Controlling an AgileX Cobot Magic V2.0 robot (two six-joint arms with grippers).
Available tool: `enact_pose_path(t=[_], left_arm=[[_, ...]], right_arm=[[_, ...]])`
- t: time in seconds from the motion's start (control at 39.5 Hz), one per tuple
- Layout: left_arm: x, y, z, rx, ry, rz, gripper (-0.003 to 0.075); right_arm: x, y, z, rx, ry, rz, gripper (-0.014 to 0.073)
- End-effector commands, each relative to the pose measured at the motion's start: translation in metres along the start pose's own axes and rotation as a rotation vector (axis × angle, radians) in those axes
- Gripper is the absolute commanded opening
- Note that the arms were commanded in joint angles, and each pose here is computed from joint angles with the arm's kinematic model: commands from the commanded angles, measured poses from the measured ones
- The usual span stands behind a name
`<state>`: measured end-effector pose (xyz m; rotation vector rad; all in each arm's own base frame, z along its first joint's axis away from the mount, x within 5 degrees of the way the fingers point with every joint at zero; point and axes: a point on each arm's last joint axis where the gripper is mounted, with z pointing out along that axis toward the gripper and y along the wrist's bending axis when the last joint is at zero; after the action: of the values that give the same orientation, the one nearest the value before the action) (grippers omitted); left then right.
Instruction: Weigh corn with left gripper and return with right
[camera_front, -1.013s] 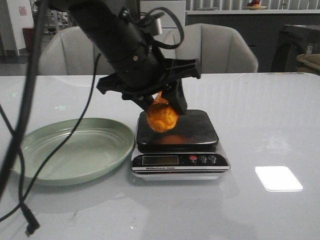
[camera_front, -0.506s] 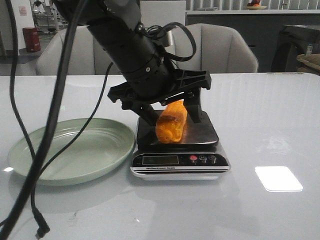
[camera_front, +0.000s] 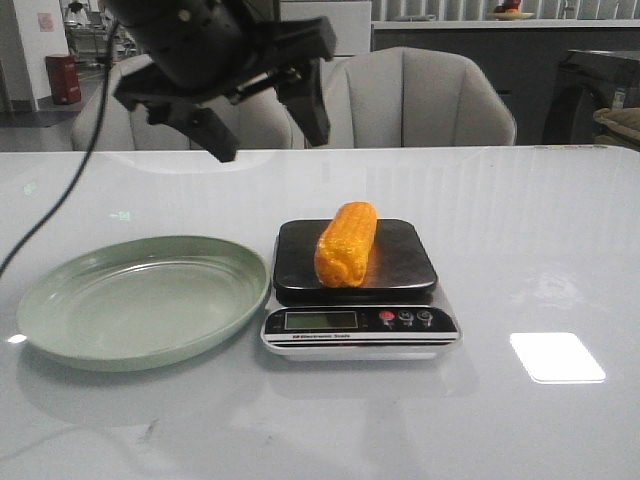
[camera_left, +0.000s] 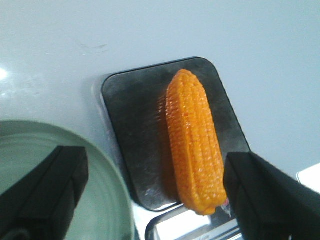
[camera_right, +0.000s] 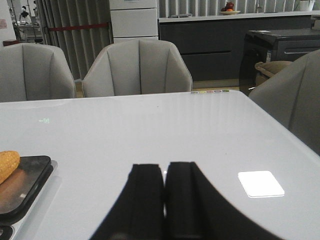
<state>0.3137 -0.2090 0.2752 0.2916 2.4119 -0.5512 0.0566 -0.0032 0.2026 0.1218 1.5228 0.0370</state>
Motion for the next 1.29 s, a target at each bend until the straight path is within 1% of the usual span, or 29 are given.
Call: enact_pose_path(t=[0.0, 0.2, 0.33, 0.48, 0.66, 0.73, 0.89, 1.06, 1.16, 1.27], left_arm=[[-0.009, 0.0, -0.048, 0.025, -0.161, 0.002, 0.0595], [0.023, 0.021, -0.107, 0.006, -0.25, -0.013, 0.0595], [0.047, 0.028, -0.139, 0.002, -0.303, 0.001, 0.0595], [0.083, 0.034, -0.183, 0.02, -0.404, 0.038, 0.0595], [0.127, 0.042, -0.223, 0.042, -0.525, 0.075, 0.0595], [0.145, 0.046, -0.235, 0.044, -0.56, 0.095, 0.0595], [0.176, 0.055, -0.25, 0.021, -0.585, 0.138, 0.0595], [0.208, 0.064, -0.261, -0.018, -0.557, 0.201, 0.0582], [0.222, 0.067, -0.268, -0.024, -0.583, 0.247, 0.0509], [0.231, 0.069, -0.272, -0.022, -0.63, 0.273, 0.0322]], right_arm=[[-0.004, 0.0, -0.001, -0.005, -0.083, -0.016, 0.0167], [-0.004, 0.0, -0.001, -0.005, -0.083, -0.016, 0.0167], [-0.004, 0.0, -0.001, -0.005, -0.083, -0.016, 0.0167], [-0.004, 0.0, -0.001, -0.005, -0.083, -0.016, 0.0167], [-0.004, 0.0, -0.001, -0.005, -0.083, -0.016, 0.0167], [-0.004, 0.0, -0.001, -0.005, -0.083, -0.016, 0.0167], [-0.004, 0.0, -0.001, -0.005, -0.083, -0.016, 0.0167], [-0.004, 0.0, -0.001, -0.005, -0.083, -0.016, 0.0167], [-0.004, 0.0, -0.001, -0.005, -0.083, -0.016, 0.0167], [-0.004, 0.0, -0.001, -0.005, -0.083, -0.016, 0.0167]])
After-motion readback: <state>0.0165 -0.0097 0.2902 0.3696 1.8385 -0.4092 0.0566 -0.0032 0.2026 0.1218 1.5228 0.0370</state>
